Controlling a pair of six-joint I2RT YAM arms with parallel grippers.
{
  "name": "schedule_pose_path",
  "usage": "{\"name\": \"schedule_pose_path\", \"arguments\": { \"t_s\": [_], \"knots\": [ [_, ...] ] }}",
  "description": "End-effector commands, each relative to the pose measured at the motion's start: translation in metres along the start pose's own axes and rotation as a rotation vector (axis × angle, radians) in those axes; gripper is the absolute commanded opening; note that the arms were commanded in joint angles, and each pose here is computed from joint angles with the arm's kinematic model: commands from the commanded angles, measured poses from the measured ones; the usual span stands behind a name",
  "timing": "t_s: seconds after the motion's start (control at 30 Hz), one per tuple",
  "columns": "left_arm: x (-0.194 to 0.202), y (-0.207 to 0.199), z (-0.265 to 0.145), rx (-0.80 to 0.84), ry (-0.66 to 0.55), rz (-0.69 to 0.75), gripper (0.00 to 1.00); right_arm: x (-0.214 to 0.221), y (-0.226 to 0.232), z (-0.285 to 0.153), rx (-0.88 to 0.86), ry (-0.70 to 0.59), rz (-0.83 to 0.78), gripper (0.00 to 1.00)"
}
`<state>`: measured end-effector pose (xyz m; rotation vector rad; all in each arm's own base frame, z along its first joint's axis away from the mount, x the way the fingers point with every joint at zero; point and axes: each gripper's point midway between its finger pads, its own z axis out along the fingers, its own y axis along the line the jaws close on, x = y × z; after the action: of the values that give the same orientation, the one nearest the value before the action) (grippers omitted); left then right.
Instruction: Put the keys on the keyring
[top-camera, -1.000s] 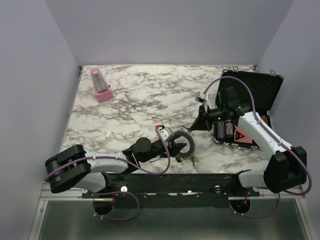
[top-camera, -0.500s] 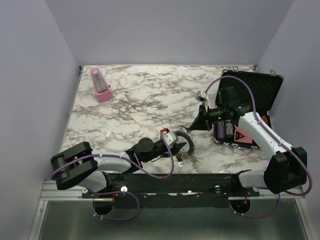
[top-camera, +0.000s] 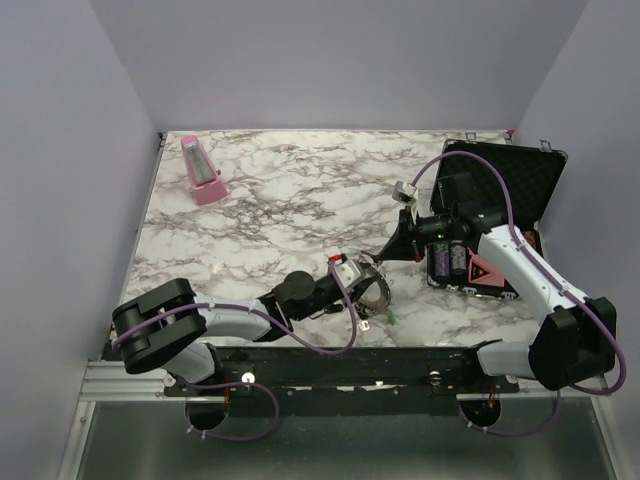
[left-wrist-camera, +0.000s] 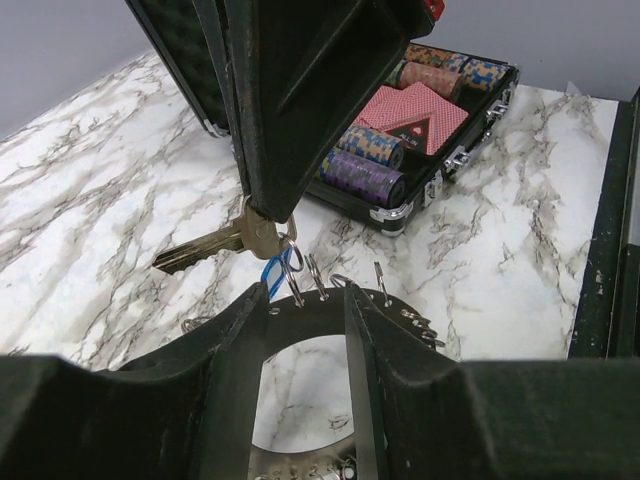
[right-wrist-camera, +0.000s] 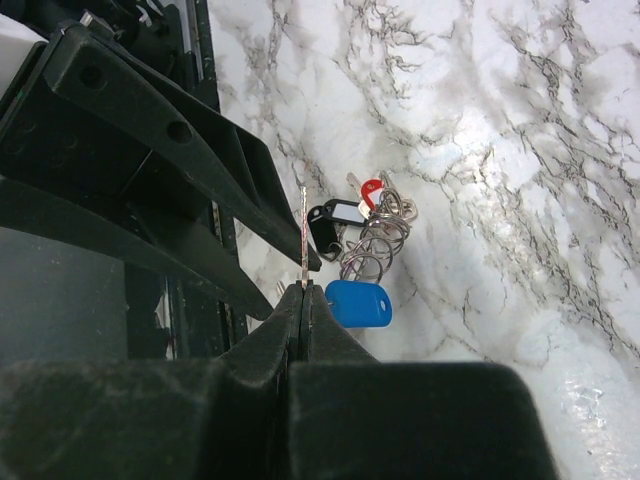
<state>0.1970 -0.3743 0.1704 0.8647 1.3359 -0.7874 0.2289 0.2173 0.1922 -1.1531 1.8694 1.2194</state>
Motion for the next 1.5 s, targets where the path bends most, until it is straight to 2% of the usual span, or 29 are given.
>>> {"name": "schedule_pose_path", "arguments": {
  "t_s": [0.0, 0.5, 0.73, 1.03, 1.23, 1.47],
  "knots": [
    [-0.007, -0.003, 0.007, 0.003, -0.024, -0.02, 0.42, -0.018, 0.009, -0.005, -0.027, -0.05, -0.046, 0.0],
    [-0.004, -0.001, 0.014, -0.015, -0.004, -0.039, 0.32, -0.018, 0.01, -0.004, -0.034, -0.053, -0.043, 0.0],
    [0.001, 0.0, 0.014, -0.022, 0.015, -0.037, 0.32, -0.018, 0.011, -0.004, -0.036, -0.053, -0.043, 0.0],
    [0.007, 0.003, 0.013, -0.042, 0.037, -0.035, 0.18, -0.019, 0.011, -0.004, -0.037, -0.054, -0.042, 0.01],
    [0.006, 0.004, 0.014, -0.049, 0.044, -0.035, 0.0, -0.019, 0.012, -0.005, -0.038, -0.056, -0.047, 0.0],
    [0.003, 0.007, 0.007, -0.066, 0.028, -0.036, 0.0, -0.019, 0.01, -0.005, -0.026, -0.052, -0.053, 0.01]
  ]
}}
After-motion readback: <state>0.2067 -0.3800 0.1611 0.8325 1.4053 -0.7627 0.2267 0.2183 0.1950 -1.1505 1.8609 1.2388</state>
